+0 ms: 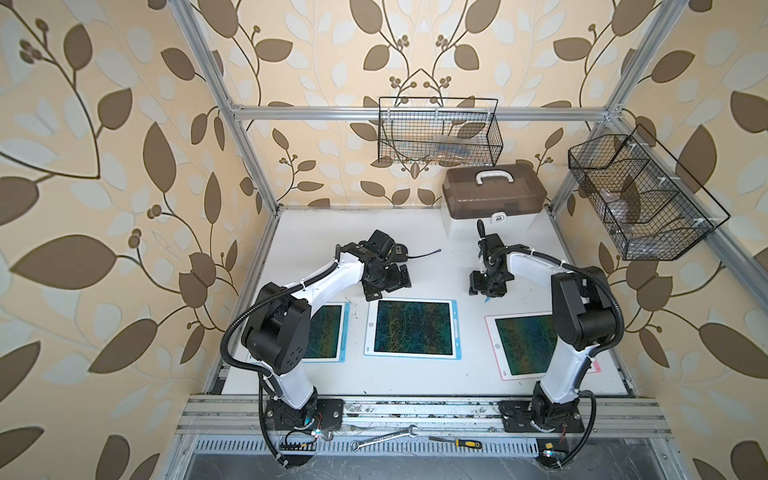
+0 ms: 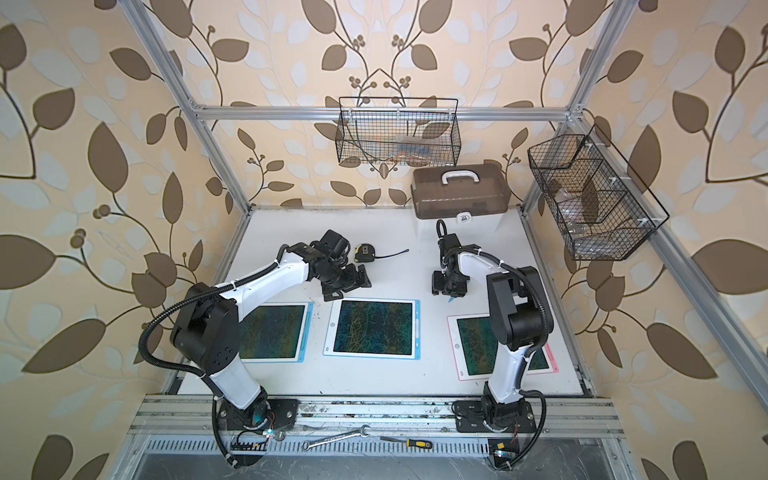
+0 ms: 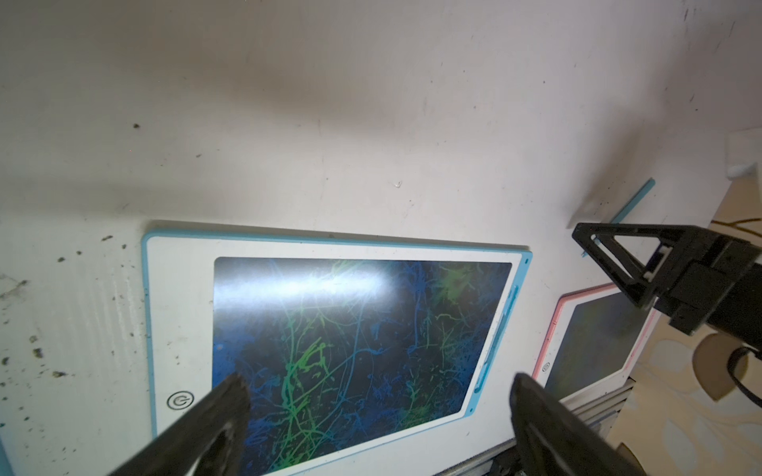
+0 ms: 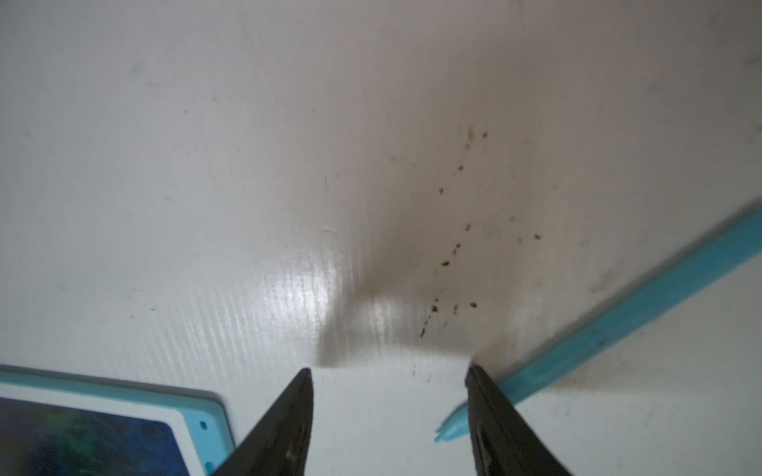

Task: Place the stylus back onto the writing tablet
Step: Adjust the stylus at the center of the board.

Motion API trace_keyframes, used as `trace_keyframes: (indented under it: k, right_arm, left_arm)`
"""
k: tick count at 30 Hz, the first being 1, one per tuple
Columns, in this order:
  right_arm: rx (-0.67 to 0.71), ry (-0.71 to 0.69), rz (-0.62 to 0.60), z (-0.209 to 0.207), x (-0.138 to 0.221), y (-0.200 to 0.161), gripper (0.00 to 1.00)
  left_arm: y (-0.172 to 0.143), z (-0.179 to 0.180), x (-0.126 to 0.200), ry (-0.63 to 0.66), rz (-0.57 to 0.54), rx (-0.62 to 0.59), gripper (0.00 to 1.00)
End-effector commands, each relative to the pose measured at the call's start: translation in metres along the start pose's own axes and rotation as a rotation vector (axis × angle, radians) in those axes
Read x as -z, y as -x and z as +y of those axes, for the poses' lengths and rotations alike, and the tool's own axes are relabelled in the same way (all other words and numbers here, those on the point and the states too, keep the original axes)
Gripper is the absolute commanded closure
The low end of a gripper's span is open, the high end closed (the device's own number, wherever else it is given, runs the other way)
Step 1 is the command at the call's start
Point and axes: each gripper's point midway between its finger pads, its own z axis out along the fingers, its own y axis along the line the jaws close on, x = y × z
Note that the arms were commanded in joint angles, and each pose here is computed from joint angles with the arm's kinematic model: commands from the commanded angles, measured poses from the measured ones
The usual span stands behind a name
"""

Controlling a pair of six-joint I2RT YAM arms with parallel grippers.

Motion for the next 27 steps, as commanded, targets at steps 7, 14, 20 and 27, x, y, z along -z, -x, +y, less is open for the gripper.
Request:
trace_keyframes:
  k: [7, 14, 20, 27]
  right_arm:
    - [-0.017, 0.000, -0.046, 0.001, 0.030, 0.014, 0.40]
    - [-0.050, 0.004, -0.102, -0.007, 0.052, 0.026, 0.40]
    - [-0.086, -0.031, -0.112, -0.034, 0.059, 0.029, 0.36]
    - [-0.134, -0.084, -0.092, -0.064, 0.055, 0.026, 0.31]
  left_arm:
    - [-0.001, -0.009, 0.004, -0.019, 0.010, -0.035, 0.01]
    - [0.000, -0.009, 0.004, -0.012, 0.008, -0.038, 0.01]
    - [0.003, -0.009, 0.004, -0.009, -0.001, -0.050, 0.01]
    - [0.007, -0.014, 0.008, -0.018, -0.020, -0.063, 0.01]
